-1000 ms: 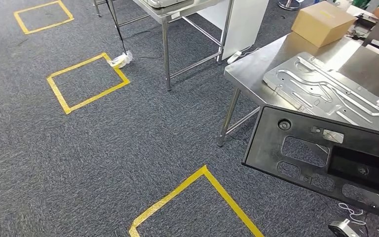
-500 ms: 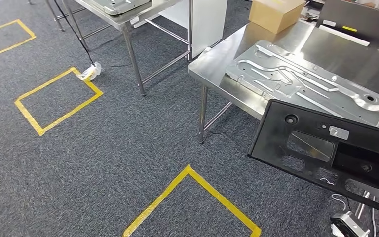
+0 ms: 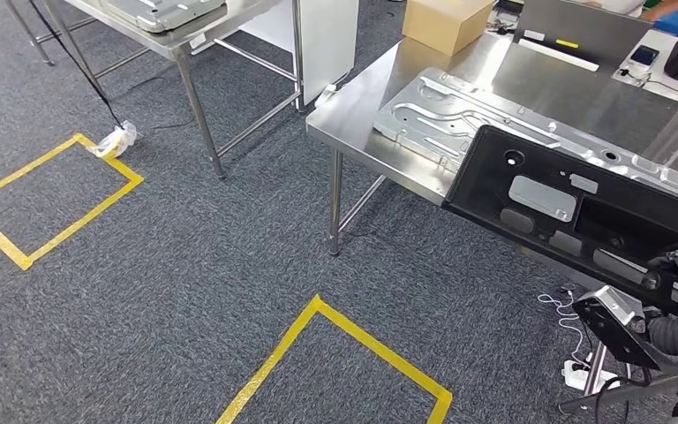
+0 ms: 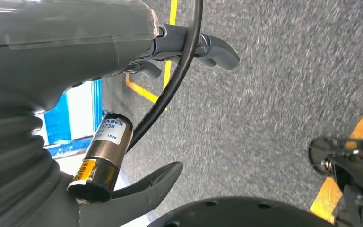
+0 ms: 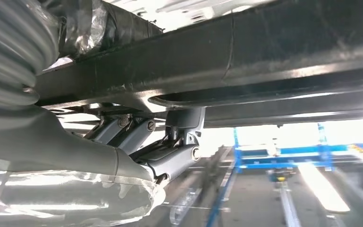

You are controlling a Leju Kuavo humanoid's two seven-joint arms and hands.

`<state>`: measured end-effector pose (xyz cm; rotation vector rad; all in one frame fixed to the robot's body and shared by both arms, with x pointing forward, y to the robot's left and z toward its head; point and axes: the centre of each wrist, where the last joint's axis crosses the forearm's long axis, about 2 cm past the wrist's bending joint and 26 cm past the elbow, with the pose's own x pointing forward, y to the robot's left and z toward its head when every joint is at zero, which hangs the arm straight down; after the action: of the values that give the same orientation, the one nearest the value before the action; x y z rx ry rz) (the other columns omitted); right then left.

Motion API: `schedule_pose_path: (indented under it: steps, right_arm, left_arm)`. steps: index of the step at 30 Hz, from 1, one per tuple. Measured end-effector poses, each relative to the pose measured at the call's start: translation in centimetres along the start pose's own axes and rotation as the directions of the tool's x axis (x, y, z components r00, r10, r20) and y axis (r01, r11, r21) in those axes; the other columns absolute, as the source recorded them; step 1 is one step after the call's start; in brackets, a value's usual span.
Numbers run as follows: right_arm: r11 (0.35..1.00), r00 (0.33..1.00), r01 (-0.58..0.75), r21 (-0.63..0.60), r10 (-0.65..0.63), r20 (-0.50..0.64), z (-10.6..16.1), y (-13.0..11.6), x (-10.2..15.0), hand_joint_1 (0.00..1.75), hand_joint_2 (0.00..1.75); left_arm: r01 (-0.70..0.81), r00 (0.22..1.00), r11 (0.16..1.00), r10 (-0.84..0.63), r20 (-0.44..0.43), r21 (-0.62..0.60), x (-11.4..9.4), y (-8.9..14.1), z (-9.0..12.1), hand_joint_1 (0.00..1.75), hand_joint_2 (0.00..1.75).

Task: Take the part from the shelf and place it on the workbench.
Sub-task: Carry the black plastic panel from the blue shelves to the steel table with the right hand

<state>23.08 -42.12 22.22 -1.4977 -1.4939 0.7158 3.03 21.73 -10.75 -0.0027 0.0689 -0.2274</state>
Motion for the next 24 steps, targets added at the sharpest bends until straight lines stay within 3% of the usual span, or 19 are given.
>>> schedule_pose_path:
  steps: [24]
  right_arm:
    - [0.999,0.995,0.013,0.044,-0.018,0.098,-4.2,1.1,2.1,1.75,1.75]
  left_arm:
    - [0.006,1.000,1.000,-0.006,0.004,0.005,-0.4,0.1,-0.1,0.00,1.75]
